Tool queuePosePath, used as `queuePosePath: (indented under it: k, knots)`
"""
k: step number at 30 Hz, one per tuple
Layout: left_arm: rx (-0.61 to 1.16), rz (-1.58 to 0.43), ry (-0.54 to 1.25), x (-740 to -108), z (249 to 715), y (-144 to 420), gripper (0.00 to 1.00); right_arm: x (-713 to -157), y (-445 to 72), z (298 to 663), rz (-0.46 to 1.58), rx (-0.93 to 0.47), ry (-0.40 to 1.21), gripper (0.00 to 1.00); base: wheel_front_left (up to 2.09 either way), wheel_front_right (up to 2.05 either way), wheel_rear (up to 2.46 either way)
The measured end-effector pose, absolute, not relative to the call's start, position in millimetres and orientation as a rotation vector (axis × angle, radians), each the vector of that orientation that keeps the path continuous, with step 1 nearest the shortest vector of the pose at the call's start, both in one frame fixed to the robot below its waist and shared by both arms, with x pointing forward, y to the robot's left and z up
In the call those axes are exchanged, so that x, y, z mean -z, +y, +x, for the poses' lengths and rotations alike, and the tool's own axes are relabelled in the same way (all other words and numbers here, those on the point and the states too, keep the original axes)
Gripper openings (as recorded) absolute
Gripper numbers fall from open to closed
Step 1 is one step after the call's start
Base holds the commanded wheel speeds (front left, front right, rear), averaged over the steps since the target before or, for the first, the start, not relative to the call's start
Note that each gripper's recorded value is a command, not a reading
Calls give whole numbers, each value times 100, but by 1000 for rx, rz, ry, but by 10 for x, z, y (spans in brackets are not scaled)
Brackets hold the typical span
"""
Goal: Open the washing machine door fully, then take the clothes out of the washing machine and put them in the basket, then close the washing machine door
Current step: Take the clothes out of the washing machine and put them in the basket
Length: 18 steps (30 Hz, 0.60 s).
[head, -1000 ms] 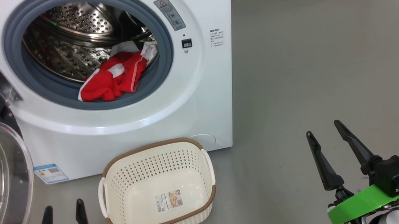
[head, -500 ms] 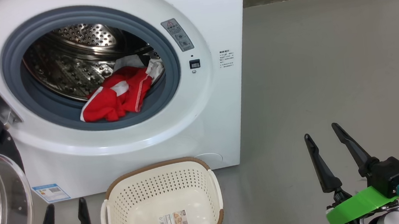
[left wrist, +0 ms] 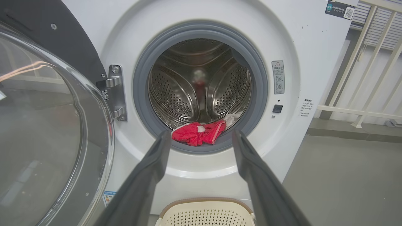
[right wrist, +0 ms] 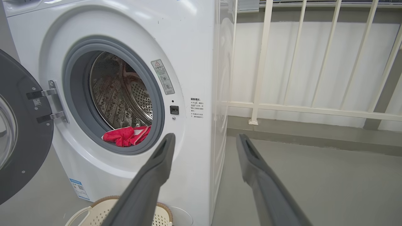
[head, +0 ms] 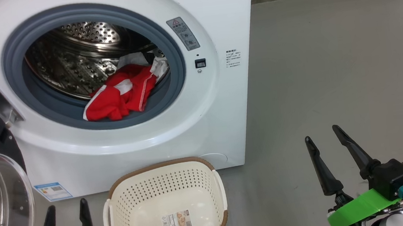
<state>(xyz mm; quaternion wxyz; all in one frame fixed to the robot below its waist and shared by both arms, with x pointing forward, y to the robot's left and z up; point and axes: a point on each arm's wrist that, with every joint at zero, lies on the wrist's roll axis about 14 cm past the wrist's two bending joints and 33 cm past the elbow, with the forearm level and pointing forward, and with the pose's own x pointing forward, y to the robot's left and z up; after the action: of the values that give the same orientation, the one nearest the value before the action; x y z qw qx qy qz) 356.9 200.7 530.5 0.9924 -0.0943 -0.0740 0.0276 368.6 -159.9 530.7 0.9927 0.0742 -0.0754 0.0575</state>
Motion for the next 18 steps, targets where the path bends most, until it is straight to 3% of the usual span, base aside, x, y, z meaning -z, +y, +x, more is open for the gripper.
queuePosePath:
  k: [18]
  knots:
    - [-74, -206, -140, -5269, 3711, 2030, 100, -5144, -1519, 3814, 151, -136, -103, 100, 0, 0, 0]
